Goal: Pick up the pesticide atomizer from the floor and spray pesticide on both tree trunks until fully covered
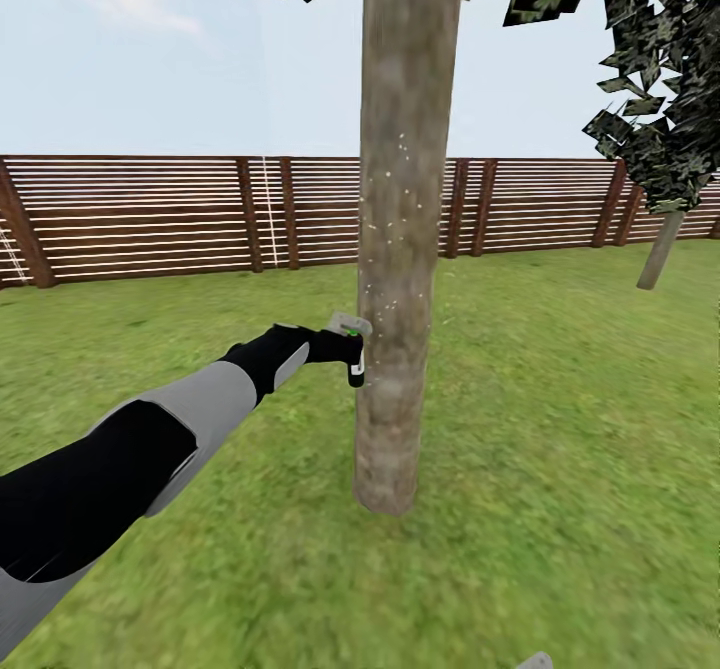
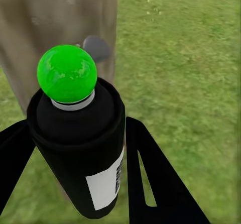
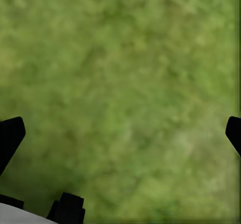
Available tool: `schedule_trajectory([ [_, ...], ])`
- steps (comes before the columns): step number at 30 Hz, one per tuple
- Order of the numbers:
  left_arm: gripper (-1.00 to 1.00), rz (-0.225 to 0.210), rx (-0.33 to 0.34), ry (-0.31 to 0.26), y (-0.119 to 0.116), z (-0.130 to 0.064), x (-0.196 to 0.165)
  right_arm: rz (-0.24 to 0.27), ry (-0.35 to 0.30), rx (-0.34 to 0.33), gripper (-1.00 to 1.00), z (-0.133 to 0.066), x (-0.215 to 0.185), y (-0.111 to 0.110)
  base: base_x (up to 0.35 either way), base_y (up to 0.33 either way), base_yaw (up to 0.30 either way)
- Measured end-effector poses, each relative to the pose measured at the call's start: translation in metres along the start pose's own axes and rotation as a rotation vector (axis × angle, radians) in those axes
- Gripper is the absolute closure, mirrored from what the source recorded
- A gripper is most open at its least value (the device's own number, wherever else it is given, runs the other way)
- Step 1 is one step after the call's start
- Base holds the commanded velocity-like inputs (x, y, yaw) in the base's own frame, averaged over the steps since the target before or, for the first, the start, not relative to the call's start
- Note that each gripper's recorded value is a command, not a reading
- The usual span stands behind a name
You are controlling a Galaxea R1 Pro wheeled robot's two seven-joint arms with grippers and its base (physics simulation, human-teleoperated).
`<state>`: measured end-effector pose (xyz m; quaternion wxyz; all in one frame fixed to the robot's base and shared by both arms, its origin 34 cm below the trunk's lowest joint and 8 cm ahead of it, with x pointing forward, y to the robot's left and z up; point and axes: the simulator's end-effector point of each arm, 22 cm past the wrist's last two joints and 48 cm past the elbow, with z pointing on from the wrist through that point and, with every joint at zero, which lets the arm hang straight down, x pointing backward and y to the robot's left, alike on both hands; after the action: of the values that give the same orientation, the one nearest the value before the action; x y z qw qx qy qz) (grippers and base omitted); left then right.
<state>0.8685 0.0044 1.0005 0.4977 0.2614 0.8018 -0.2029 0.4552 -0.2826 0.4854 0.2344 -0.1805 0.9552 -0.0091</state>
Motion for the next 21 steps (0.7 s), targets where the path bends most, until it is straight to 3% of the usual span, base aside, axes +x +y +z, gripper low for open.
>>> schedule_trajectory([
  [6, 1.0, 0.004, 0.005, -0.007, -0.002, 0.0, -0.004, 0.0, 0.0, 0.001, -1.0, 0.0, 0.0, -0.001, 0.114, -0.021, 0.0],
  [21, 1.0, 0.016, 0.015, -0.026, -0.008, 0.0, -0.014, 0.0, 0.0, 0.002, -1.0, 0.0, 0.0, -0.001, 0.008, -0.145, 0.0],
])
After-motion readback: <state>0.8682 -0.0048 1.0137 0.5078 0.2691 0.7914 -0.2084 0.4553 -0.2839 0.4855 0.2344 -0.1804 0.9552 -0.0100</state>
